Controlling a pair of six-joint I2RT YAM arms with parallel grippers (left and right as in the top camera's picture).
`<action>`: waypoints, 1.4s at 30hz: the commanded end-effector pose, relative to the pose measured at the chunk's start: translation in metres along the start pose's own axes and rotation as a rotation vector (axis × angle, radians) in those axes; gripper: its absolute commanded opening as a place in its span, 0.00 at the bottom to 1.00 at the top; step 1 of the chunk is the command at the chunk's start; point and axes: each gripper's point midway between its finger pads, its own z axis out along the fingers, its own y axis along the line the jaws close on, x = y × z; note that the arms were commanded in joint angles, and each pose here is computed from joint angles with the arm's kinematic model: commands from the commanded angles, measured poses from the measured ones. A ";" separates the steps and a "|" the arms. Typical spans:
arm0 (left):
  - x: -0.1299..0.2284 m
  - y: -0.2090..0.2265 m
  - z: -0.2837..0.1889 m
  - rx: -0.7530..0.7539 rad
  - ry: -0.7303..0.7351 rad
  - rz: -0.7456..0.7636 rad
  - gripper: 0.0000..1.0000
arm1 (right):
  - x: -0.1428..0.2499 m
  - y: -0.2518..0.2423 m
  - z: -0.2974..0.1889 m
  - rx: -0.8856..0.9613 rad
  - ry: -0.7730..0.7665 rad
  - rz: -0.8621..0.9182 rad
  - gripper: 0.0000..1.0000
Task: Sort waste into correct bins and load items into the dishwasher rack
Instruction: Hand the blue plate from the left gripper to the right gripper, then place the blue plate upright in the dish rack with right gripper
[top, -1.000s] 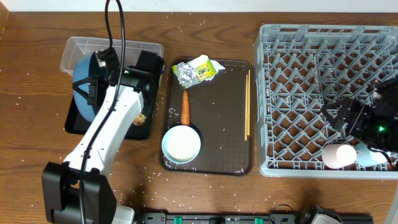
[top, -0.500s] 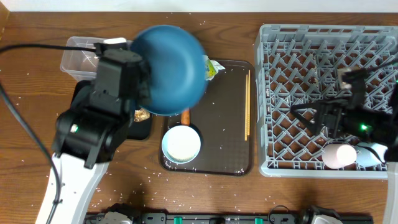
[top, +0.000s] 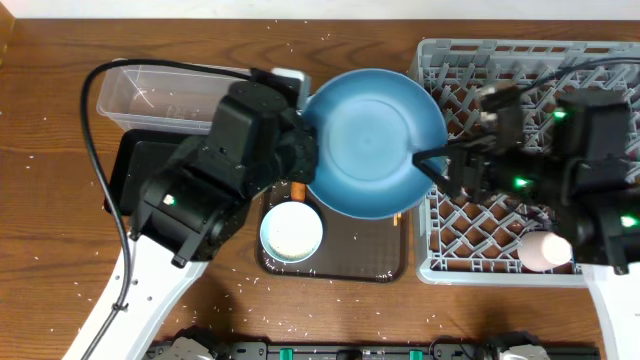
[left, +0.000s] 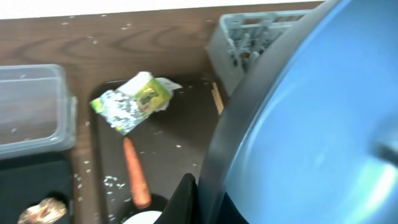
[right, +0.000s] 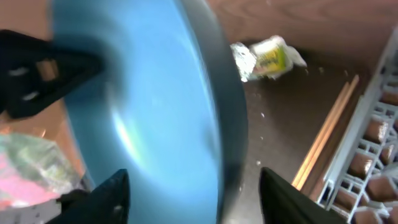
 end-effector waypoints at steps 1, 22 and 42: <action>-0.002 -0.017 -0.006 0.055 -0.016 0.025 0.06 | 0.000 -0.025 0.016 0.162 0.014 0.083 0.39; 0.005 -0.017 -0.007 0.049 0.009 0.028 0.98 | -0.021 -0.187 -0.179 1.623 -0.281 0.115 0.01; 0.030 -0.008 -0.008 0.014 0.112 0.026 0.98 | -0.046 -0.279 -0.208 2.003 -0.095 0.092 0.01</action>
